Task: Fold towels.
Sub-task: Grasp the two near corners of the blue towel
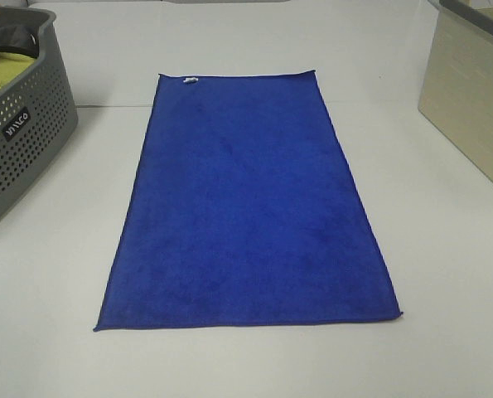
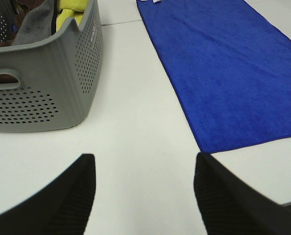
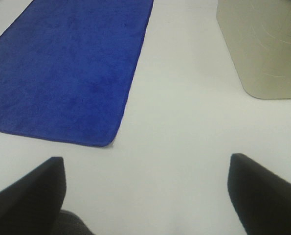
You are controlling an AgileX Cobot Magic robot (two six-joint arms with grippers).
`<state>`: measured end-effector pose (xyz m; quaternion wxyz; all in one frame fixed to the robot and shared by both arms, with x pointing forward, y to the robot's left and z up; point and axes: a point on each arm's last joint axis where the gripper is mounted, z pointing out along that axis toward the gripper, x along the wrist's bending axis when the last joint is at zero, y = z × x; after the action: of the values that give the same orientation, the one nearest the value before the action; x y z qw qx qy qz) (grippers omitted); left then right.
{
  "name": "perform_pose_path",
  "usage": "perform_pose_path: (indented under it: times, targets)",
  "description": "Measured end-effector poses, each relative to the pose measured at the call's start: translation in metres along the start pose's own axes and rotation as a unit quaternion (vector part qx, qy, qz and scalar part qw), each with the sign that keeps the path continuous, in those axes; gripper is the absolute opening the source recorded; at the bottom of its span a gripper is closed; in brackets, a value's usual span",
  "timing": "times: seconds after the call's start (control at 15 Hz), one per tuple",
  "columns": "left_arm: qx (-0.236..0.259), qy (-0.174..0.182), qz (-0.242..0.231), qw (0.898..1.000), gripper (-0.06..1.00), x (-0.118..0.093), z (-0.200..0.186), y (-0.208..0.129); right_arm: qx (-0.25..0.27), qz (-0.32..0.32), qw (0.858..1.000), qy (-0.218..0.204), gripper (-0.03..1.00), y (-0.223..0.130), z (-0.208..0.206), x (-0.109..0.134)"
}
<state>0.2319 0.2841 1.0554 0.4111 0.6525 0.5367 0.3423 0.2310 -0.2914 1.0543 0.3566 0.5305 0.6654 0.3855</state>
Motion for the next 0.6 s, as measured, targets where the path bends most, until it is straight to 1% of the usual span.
perform_pose_path:
  times: [0.6]
  targets:
    - [0.0,0.0,0.0,1.0,0.57,0.0,0.0,0.0,0.0,0.0,1.0,0.0,0.85,0.0,0.0,0.0]
